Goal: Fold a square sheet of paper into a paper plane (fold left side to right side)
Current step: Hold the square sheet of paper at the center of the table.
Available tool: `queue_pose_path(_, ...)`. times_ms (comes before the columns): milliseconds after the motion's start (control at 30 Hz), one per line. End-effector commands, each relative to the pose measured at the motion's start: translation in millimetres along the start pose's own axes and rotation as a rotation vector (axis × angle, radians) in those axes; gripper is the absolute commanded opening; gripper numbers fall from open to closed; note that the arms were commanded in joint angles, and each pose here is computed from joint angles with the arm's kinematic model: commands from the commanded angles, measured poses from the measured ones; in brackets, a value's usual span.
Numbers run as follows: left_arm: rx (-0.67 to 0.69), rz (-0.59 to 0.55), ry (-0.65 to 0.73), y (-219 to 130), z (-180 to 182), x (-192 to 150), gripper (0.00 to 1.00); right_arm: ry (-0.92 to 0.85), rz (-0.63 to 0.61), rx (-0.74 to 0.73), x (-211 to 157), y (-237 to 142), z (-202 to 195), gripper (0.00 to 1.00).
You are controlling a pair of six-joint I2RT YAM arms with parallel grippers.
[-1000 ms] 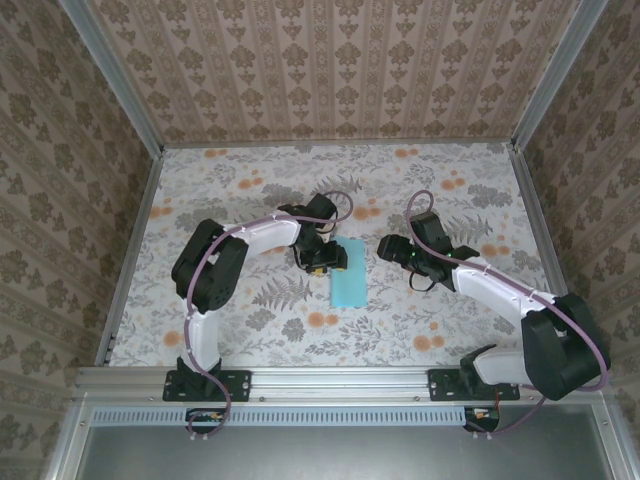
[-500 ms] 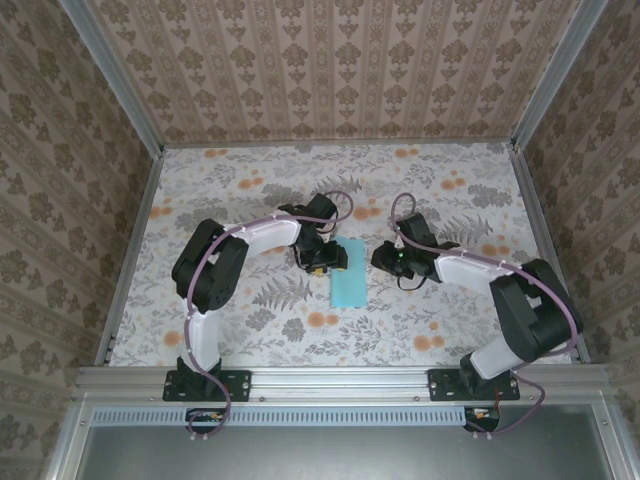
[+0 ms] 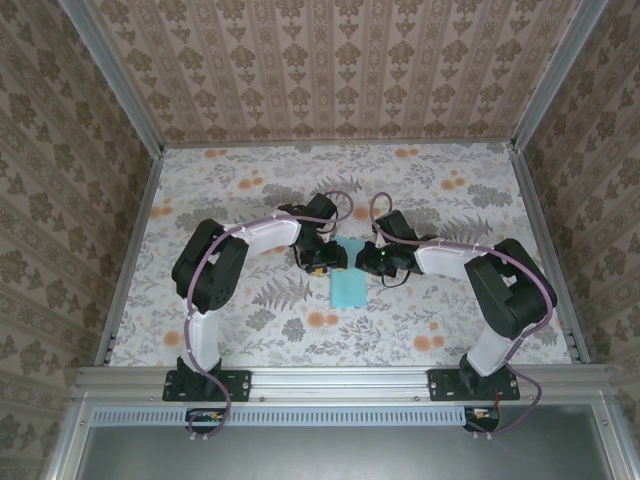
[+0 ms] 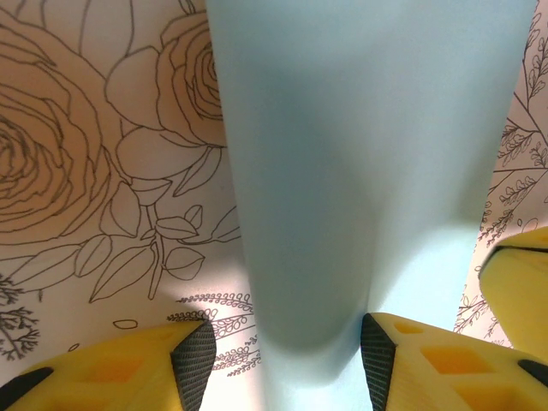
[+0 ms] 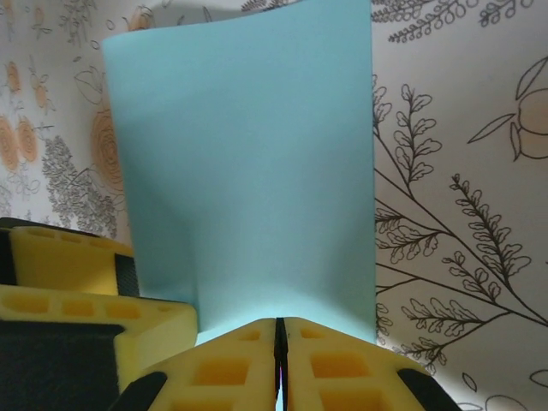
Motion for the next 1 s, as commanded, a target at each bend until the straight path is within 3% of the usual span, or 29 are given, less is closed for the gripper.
queue_pose_path(0, 0.053, 0.111, 0.015, 48, 14, -21, 0.54, 0.022, 0.041, -0.057, -4, 5, -7, 0.11)
queue_pose_path(600, 0.045, 0.099, 0.026, 43, 11, -20, 0.54, 0.035, 0.080, -0.140, -10, 11, -19, 0.11)
queue_pose_path(967, -0.042, -0.086, 0.070, -28, -3, -2, 0.68, 0.054, 0.115, -0.188, -13, 16, -28, 0.10)
Point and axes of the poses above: each hand's point on the last joint's axis, 136 mm out from that joint toward the fingers, its own y axis out along the fingers, its own z axis along the line the jaws close on, x = y × z, the point moved 7 cm from there along -y, back along the fingers, and after that the axes turned 4 degrees about y, right-handed, at the moved point
